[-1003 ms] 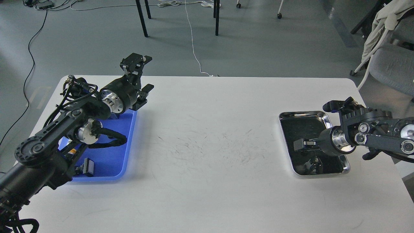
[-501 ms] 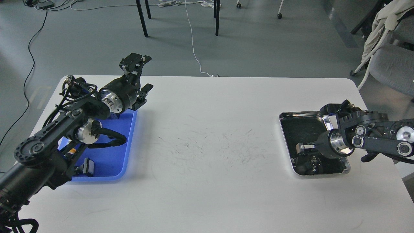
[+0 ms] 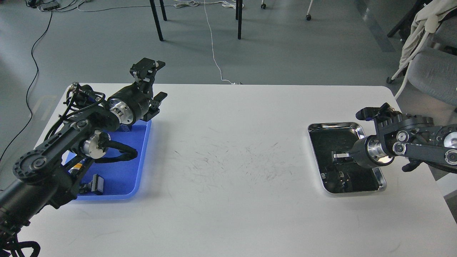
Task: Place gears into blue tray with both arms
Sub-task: 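Carry the black part to the table center and release it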
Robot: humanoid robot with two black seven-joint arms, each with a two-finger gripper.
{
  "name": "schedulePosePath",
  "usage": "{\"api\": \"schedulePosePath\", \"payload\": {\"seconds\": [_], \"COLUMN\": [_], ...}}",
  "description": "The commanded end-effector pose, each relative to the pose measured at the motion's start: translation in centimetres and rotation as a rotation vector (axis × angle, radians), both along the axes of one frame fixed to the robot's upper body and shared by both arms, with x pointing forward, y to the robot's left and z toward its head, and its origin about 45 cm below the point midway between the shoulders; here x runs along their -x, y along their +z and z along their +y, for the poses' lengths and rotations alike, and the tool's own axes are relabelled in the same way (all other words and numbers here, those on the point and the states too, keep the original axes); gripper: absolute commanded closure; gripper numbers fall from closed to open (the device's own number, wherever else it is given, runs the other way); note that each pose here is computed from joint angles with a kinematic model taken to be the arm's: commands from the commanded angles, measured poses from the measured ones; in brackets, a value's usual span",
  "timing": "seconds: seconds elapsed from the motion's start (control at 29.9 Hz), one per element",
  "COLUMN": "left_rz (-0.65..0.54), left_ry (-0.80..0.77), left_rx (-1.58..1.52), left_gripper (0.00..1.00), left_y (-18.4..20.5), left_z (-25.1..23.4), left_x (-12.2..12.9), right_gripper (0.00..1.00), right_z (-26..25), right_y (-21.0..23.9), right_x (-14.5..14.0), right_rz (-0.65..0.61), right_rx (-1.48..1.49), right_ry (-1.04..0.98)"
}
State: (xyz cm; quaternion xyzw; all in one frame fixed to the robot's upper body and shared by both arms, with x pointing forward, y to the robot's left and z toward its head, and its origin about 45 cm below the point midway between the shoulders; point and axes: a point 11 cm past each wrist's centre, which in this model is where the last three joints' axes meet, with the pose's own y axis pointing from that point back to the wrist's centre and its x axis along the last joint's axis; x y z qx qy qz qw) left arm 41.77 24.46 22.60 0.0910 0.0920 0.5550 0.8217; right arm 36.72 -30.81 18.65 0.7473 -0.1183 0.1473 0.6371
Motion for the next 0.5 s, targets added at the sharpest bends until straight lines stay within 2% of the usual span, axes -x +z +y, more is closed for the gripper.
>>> {"api": "schedulePosePath", "payload": {"seconds": [0.0,0.1,0.17,0.33,0.47], "left_rz": [-0.001,-0.001,-0.004,-0.012,-0.015], "left_ry": [0.002,0.003,0.002,0.006,0.009], "left_rx": [-0.004,-0.004,-0.004,-0.008,-0.009], "left_gripper": [0.02,0.02,0.02,0.02,0.02], "left_y": [0.0,0.0,0.2,0.6,0.7], "left_z": [0.2,0.2,0.2,0.4,0.5], "left_x": [0.0,0.0,-0.1,-0.3,-0.4], "right_gripper": [0.98,0.98,0.98,0.98,0.98], "right_z": [2.3,4.8,8.4,17.0,23.9], "right_y": [3.8,6.2,7.1,6.3,4.0], "right_x": [-1.7,-3.0,-3.5,-4.5,-4.7], "right_rz": [-0.079,-0.112,-0.110,-0.104,-0.127], "right_rx": [-0.044,-0.123,-0.184,-0.250,-0.274], "right_ry": [0.039,0.027,0.056,0.135,0.189]}}
